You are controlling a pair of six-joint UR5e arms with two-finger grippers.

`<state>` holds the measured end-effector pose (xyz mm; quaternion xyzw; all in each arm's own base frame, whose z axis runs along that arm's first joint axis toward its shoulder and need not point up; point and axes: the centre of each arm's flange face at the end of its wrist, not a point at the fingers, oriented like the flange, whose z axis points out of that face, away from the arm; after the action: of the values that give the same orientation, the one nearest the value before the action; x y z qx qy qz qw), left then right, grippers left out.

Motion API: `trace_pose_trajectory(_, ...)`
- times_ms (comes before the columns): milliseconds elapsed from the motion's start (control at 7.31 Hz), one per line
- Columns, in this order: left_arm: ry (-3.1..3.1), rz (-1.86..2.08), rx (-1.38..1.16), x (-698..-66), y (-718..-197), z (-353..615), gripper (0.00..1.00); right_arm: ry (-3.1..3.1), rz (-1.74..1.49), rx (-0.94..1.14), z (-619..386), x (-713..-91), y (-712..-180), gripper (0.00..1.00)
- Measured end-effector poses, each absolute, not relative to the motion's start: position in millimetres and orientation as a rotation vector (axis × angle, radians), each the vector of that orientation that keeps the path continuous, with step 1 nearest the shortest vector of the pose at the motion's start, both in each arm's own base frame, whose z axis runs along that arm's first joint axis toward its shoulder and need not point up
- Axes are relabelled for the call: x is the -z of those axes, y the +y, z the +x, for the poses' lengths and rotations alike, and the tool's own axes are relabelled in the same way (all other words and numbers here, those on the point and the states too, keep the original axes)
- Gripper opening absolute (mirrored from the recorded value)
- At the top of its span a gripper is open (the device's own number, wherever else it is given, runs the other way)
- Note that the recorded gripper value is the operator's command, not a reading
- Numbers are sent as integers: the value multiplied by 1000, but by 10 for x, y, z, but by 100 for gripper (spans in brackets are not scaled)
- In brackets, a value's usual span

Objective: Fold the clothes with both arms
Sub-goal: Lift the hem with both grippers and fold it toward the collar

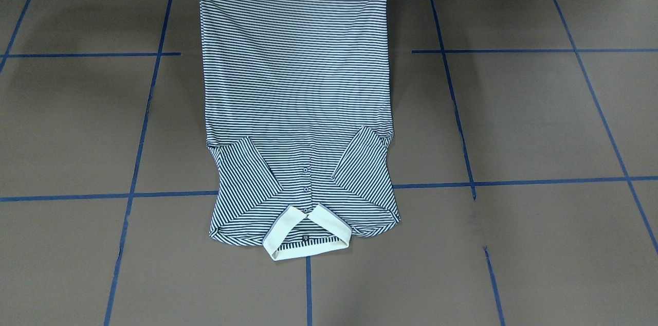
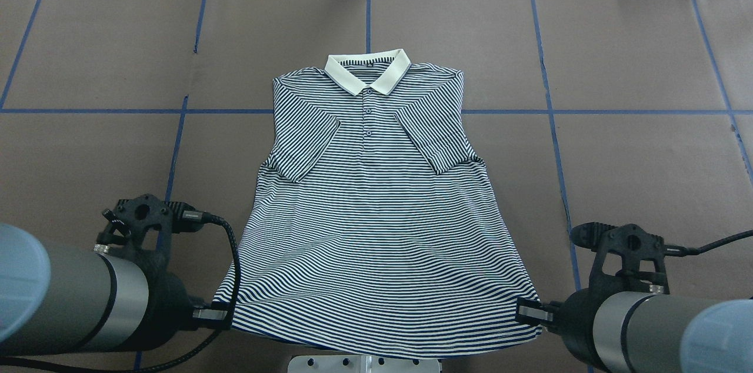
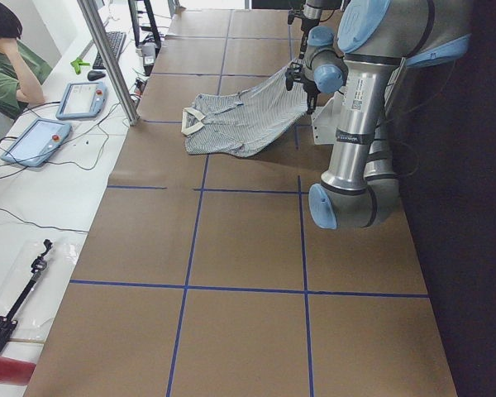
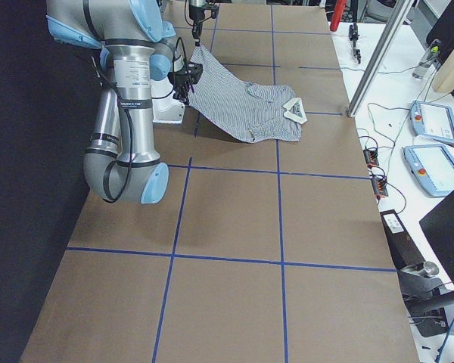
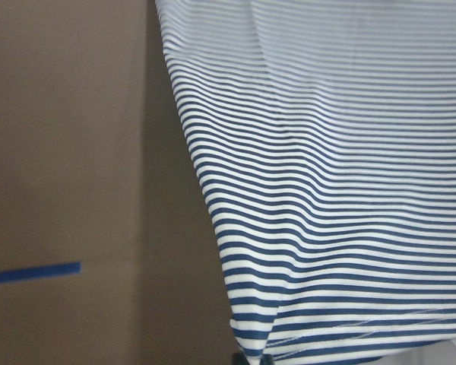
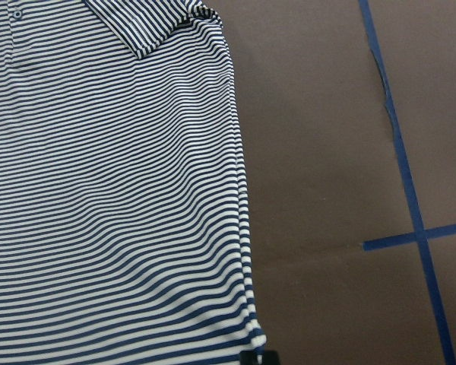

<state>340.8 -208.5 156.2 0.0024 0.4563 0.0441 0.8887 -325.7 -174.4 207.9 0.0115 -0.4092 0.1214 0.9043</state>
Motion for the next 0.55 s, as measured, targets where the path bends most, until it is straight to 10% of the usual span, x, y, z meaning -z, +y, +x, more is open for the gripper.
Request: trace_pose_trajectory(547,824,155,-107,-1546,-3240,3606,0,-833,92,-242,-3377,-1753,-2824,0)
